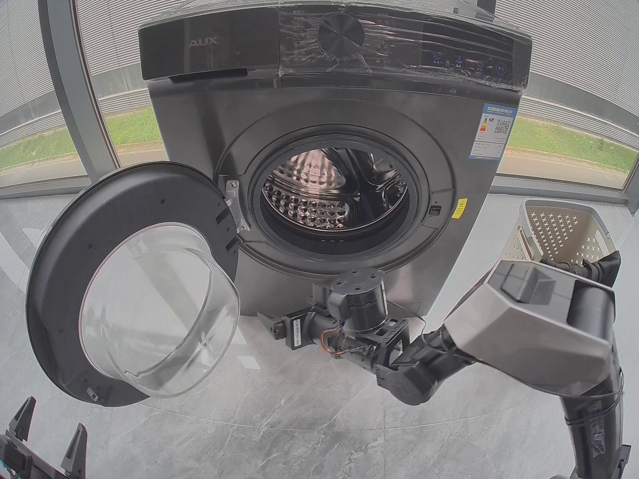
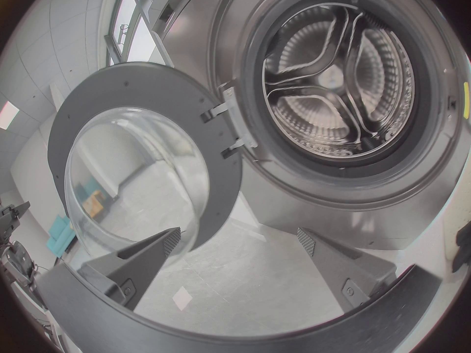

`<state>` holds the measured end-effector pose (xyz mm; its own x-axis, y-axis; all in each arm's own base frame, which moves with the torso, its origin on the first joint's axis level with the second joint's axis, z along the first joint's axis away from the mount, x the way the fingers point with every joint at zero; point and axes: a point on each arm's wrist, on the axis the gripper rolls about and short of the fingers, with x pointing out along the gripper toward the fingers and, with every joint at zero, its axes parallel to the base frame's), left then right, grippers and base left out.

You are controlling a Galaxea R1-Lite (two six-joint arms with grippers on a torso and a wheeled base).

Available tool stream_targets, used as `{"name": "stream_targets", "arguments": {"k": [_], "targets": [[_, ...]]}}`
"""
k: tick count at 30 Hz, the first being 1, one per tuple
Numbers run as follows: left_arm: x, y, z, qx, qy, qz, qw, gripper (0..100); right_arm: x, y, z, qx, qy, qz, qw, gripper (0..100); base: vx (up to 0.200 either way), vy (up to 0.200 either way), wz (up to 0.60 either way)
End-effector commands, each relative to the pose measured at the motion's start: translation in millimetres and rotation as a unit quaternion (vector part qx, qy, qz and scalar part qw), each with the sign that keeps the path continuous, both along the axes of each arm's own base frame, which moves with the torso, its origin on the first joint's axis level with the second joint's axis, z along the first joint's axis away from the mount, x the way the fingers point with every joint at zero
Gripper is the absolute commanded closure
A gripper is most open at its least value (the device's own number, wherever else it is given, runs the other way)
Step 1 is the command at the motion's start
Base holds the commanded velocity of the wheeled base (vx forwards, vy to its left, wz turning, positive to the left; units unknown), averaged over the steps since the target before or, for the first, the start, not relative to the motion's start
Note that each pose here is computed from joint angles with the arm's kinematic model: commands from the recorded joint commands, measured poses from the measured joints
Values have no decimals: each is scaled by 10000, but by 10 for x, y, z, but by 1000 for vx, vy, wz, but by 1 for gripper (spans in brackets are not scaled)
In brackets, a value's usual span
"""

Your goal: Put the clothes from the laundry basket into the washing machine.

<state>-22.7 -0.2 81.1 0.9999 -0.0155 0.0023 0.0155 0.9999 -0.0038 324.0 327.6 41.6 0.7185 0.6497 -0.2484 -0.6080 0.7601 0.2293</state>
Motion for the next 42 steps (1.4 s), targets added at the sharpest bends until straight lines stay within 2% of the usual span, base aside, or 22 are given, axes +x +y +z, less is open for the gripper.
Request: {"name": "stream_targets", "arguments": {"k": [1, 3, 7, 11, 14, 19, 21, 23, 25, 26, 30, 33, 36, 39, 42], "targets": [[-1, 0, -53, -4, -4, 1, 10000, 0, -182, -671, 564, -206, -297, -465, 9983, 0, 0, 0, 0], [-1, 0, -53, -4, -4, 1, 10000, 0, -361, -962, 692, -361, -362, -601, 9969, 0, 0, 0, 0], [-1, 1, -53, 42, -4, 9, 10000, 0, -681, -1432, 873, -301, -565, -906, 9938, 0, 0, 0, 0], [-1, 1, -53, 34, -4, 9, 10000, 0, -1049, -1993, 981, -375, -839, -1304, 9872, 0, 0, 0, 0], [-1, 1, -53, 34, -4, 9, 10000, 0, -1283, -2302, 1083, -427, -1095, -1570, 9806, 0, 0, 0, 0], [-1, 1, -53, 27, -4, 9, 10000, 0, -1616, -2526, 1226, -277, -1470, -1696, 9741, 0, 0, 0, 0], [-1, 1, -53, 27, -4, 9, 10000, 0, -1802, -2668, 1263, -276, -1708, -1818, 9680, 0, 0, 0, 0], [-1, 1, -53, 27, -4, 9, 10000, 0, -1934, -2775, 1244, -325, -1837, -1895, 9640, 0, 0, 0, 0], [-1, 1, -53, 34, -4, 9, 10000, 0, -1971, -2799, 1232, -339, -1861, -1901, 9634, 0, 0, 0, 0], [-1, 1, -53, 34, -4, 9, 10000, 0, -2097, -2875, 1186, -393, -1948, -1925, 9610, 0, 0, 0, 0], [-1, 1, -53, 27, -4, 9, 10000, 0, -2231, -2967, 1163, -429, -2109, -2106, 9536, 0, 0, 0, 0], [-1, 1, -53, 27, -4, 9, 10000, 0, -2366, -3112, 1192, -406, -2372, -2658, 9335, 0, 0, 0, 0], [-1, 1, -53, 34, -4, 9, 10000, 0, -2550, -3178, 1224, -327, -2614, -2881, 9207, 0, 0, 0, 0], [-1, 1, -53, 27, -4, 9, 10000, 0, -2766, -3218, 1160, -340, -2615, -2960, 9181, 0, 0, 0, 0], [-1, 1, -53, 27, -4, 9, 10000, 0, -2910, -3241, 1091, -403, -2529, -3002, 9189, 0, 0, 0, 0]]}}
